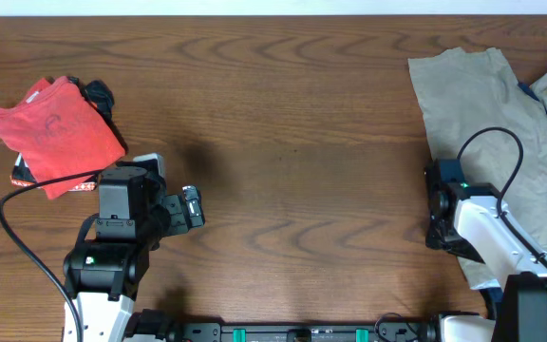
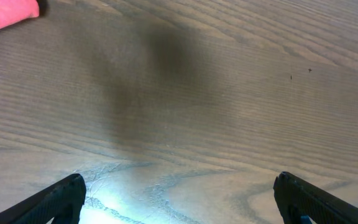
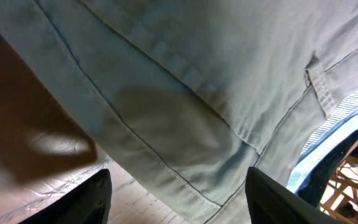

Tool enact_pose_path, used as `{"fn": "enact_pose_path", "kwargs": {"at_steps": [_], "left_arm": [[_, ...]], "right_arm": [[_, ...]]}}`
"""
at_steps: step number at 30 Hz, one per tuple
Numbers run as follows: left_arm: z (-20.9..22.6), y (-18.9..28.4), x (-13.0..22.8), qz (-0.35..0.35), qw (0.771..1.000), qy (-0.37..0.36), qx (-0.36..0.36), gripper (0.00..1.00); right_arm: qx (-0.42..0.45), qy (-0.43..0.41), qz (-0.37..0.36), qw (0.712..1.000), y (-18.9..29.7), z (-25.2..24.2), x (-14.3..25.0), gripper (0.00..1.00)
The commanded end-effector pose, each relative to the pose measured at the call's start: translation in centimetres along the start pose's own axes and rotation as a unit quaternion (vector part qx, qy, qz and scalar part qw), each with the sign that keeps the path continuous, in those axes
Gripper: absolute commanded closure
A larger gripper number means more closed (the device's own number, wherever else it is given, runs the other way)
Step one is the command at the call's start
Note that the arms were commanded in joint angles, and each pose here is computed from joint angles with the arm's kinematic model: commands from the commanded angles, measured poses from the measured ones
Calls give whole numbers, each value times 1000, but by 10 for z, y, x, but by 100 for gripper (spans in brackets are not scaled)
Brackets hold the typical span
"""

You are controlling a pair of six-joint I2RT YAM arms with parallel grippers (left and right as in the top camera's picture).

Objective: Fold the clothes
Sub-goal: 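Reach the right gripper into the khaki shorts pile and grasp them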

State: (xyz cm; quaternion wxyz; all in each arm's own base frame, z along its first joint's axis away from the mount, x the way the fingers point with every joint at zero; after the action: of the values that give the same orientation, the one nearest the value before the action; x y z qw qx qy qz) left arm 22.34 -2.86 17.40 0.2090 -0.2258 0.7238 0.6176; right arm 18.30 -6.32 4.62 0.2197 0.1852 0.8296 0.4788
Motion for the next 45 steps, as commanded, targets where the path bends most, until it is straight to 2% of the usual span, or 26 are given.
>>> {"fn": "enact_pose_path", "kwargs": {"at_steps": [1,8,21,23,26,30,33,38,42,45], "left_arm": [[-1,5,-8,-12,1000,5,1,2],[-1,5,-9,-15,1000,5,2,2],[0,5,-9,-15,1000,5,-2,2],[0,5,-9,-15,1000,5,-2,2],[0,5,-9,-15,1000,5,-2,2],[0,5,-9,-15,1000,5,-2,2],[0,5,-9,-15,1000,5,-2,2],[0,5,-12,-20,1000,4,-1,2],[0,6,-12,-22,1000,4,-1,2],[0,6,-12,-22,1000,4,-1,2]], "right_arm": [[10,-12,-5,1000,-3,-4,0,34],[8,-15,-10,1000,-3,-3,-2,39],[6,-17,-13,1000,-15,-1,5,32],[6,-17,-13,1000,-14,-1,5,38],[6,-17,-13,1000,-14,-1,5,51],[6,-17,-13,1000,-14,-1,5,74],[3,-18,-15,1000,-12,0,3,97],[-45,1,-8,999,14,10,-13,99],[-142,40,-22,989,60,26,-37,99],[-259,95,-46,960,108,47,-53,99]]}}
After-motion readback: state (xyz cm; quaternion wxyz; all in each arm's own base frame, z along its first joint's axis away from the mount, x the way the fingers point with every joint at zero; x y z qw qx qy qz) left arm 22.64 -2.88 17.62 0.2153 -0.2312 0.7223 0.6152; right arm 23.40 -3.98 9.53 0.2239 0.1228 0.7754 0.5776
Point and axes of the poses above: each gripper's point midway between its finger pads, its own y axis back along the fingers, its own z axis along the line the jaws close on, x = y × z, the point moved 3 cm from there along y, back along the fingers, and after that the axes turned 9 degrees about -y, right-handed, at the moved point
